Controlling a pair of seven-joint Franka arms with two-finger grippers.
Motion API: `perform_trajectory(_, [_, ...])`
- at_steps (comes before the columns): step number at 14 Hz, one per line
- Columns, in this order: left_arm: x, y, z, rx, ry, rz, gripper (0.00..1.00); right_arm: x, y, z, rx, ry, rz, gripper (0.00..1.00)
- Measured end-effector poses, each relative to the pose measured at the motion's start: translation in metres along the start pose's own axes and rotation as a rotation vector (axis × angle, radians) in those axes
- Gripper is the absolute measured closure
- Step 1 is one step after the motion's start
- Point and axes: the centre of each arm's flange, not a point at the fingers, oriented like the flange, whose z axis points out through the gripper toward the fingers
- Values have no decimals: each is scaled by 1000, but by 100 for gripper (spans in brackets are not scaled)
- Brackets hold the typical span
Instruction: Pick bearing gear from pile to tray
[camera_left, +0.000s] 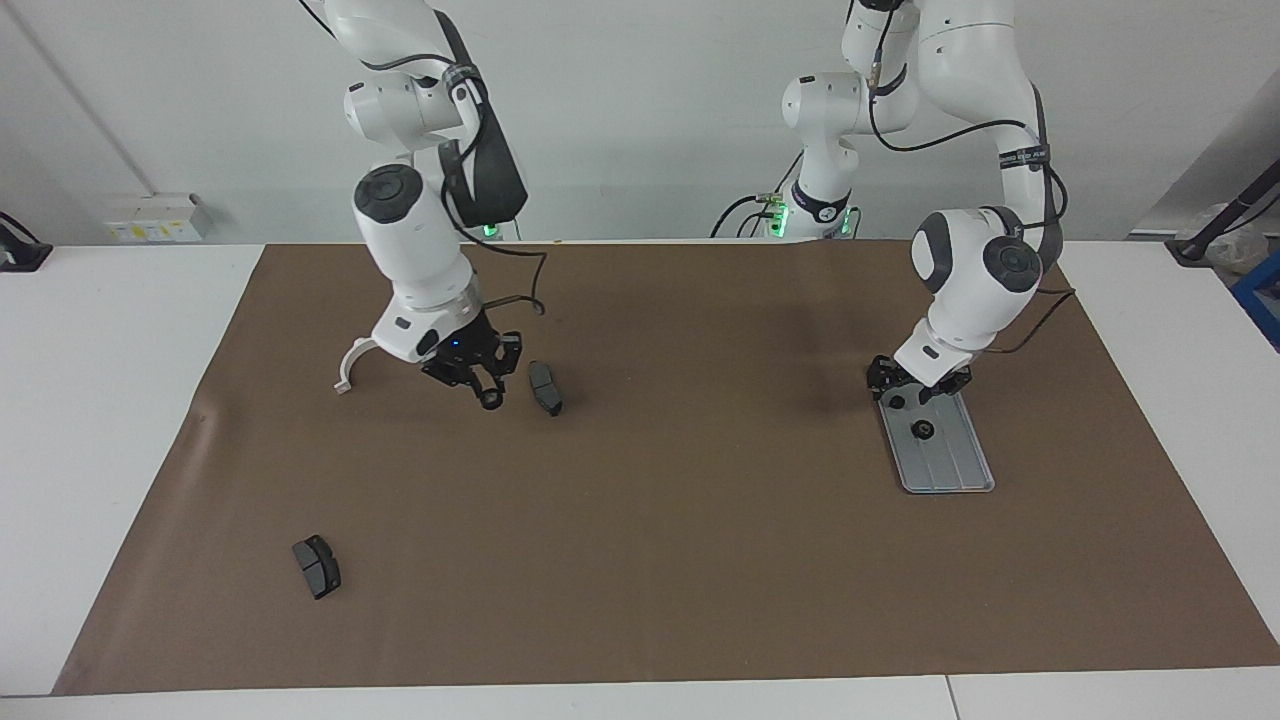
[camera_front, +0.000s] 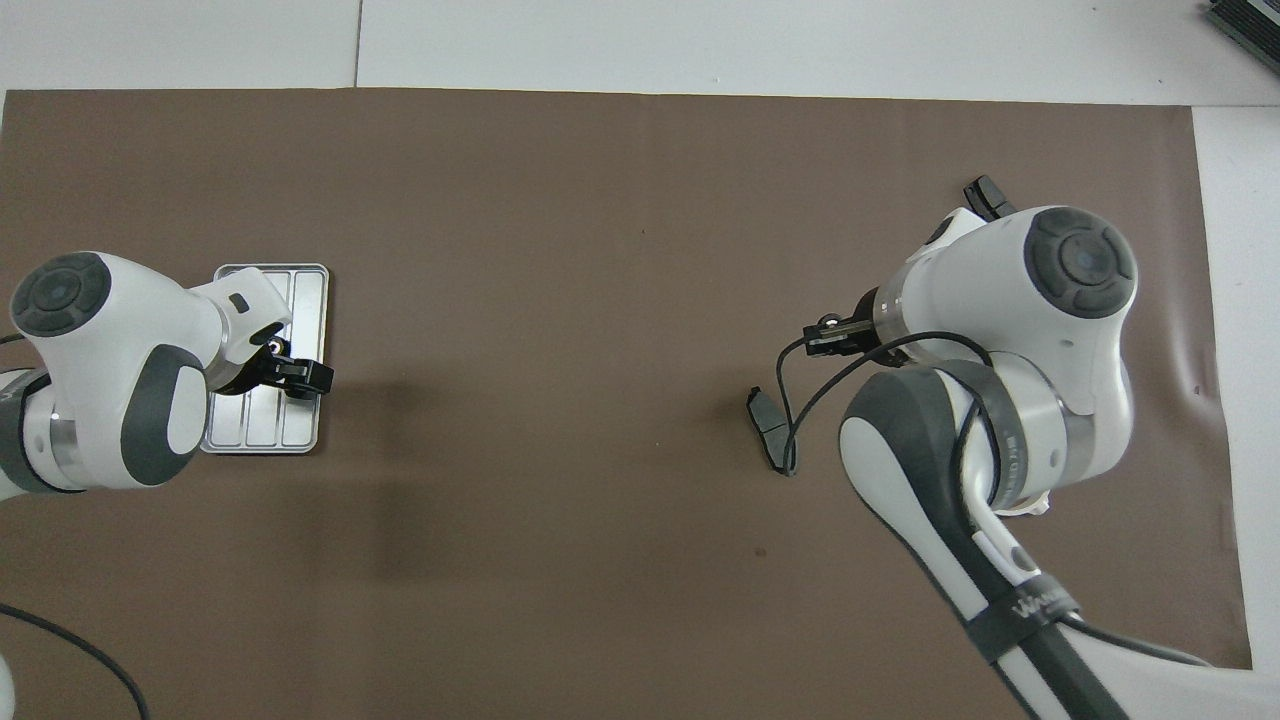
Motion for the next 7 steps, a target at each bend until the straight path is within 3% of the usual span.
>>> perform_trajectory(1, [5,1,-9,2,20,-2,0,-5,-26,3,6,10,40,71])
perform_trajectory(7, [32,75,-47,-6,103,-117,0,-39,-158,55,53,64,196,71])
